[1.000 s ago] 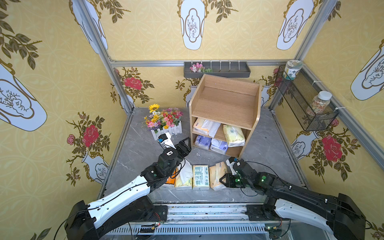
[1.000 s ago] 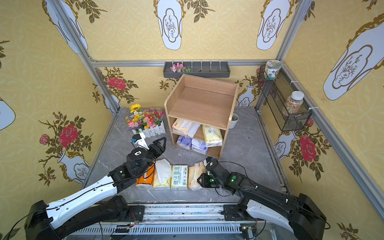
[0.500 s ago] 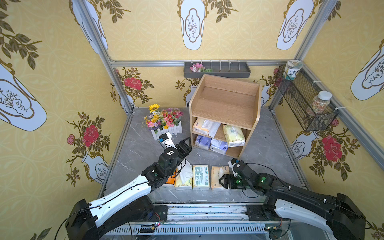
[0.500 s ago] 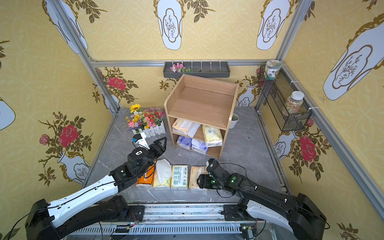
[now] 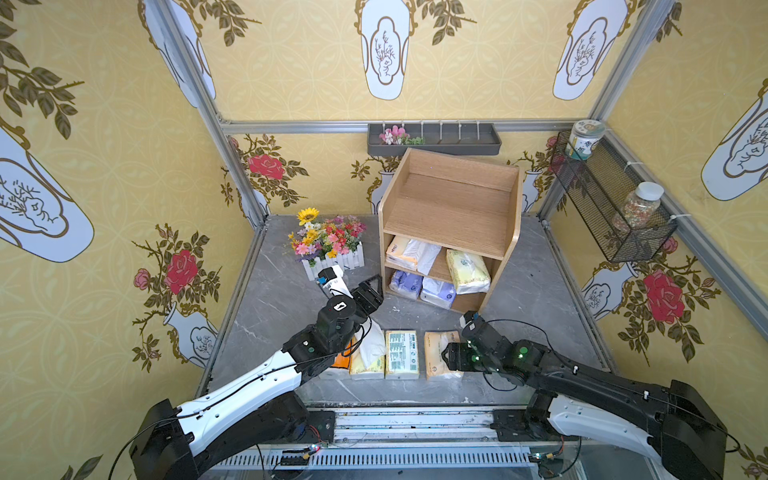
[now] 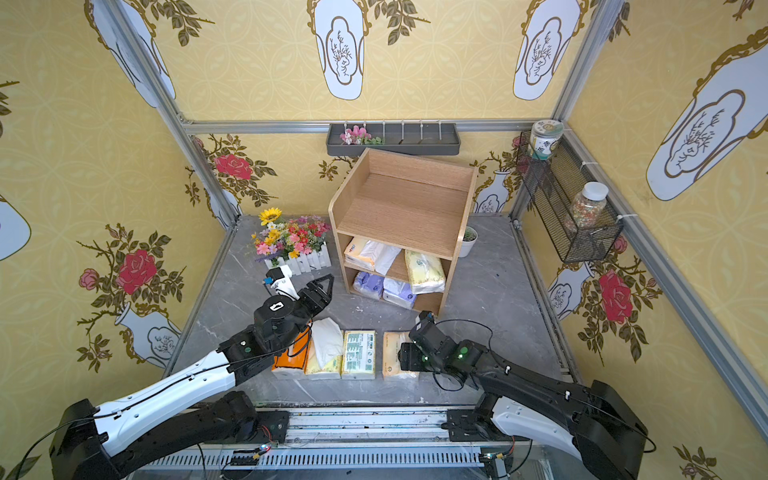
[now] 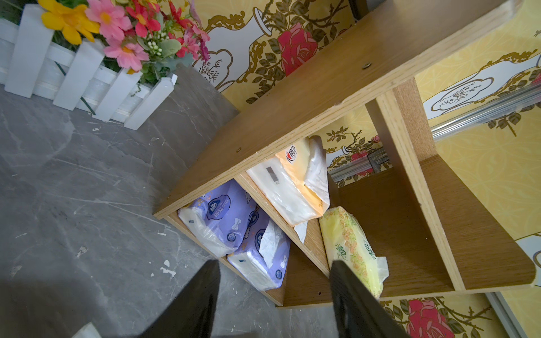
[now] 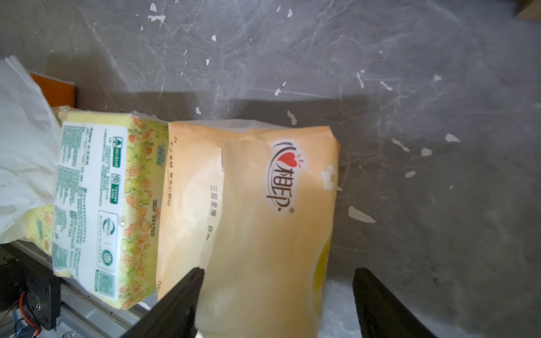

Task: Remove the tissue boxes from the shelf
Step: Place the box of tissues at the center of the board, then move the box of tissues to the center of the board.

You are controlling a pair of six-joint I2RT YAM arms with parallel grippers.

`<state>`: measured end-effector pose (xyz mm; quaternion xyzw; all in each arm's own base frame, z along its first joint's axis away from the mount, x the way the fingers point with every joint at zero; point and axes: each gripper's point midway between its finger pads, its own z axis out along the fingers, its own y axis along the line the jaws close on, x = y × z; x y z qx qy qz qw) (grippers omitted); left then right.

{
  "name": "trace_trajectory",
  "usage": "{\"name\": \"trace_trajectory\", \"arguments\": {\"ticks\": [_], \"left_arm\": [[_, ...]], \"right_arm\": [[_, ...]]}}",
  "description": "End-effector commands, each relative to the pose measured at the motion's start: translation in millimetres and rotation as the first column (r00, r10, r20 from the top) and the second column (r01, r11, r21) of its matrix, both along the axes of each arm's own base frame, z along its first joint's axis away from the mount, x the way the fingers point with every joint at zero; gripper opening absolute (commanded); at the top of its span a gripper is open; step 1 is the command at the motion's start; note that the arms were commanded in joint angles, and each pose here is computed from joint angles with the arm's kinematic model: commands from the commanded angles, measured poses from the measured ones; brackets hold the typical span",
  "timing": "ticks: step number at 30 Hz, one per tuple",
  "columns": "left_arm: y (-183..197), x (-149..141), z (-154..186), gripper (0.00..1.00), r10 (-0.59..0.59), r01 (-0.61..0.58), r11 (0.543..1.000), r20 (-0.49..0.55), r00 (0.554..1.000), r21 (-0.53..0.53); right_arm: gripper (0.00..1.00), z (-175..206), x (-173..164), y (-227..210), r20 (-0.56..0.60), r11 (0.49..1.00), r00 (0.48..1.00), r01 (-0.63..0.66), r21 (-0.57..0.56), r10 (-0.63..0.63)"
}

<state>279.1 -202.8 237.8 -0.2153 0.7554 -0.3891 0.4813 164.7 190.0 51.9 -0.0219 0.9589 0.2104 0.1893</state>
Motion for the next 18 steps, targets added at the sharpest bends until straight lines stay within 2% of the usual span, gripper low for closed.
{"name": "trace_trajectory", "arguments": {"ticks": [1, 10, 18], "left_arm": [[-0.4, 0.1, 0.9, 0.65, 0.001, -0.001, 1.0, 0.007, 1.0, -0.017], [-0.5, -0.5, -1.2, 0.64, 0.0, 0.0, 1.0, 0.002, 1.0, -0.026], [5.1, -2.8, -1.3, 0.63, 0.015, -0.015, 0.999, -0.002, 1.0, -0.032]], "right_arm": [[0.8, 7.7, 7.6, 14.0, 0.038, 0.998, 0.999, -0.027, 0.051, 0.025], [0.69, 7.8, 0.7, 37.4, 0.046, 0.992, 0.992, -0.123, 0.039, 0.121], [0.66, 7.9, -3.6, 59.6, 0.05, 0.984, 0.984, -0.173, 0.047, 0.17]]}}
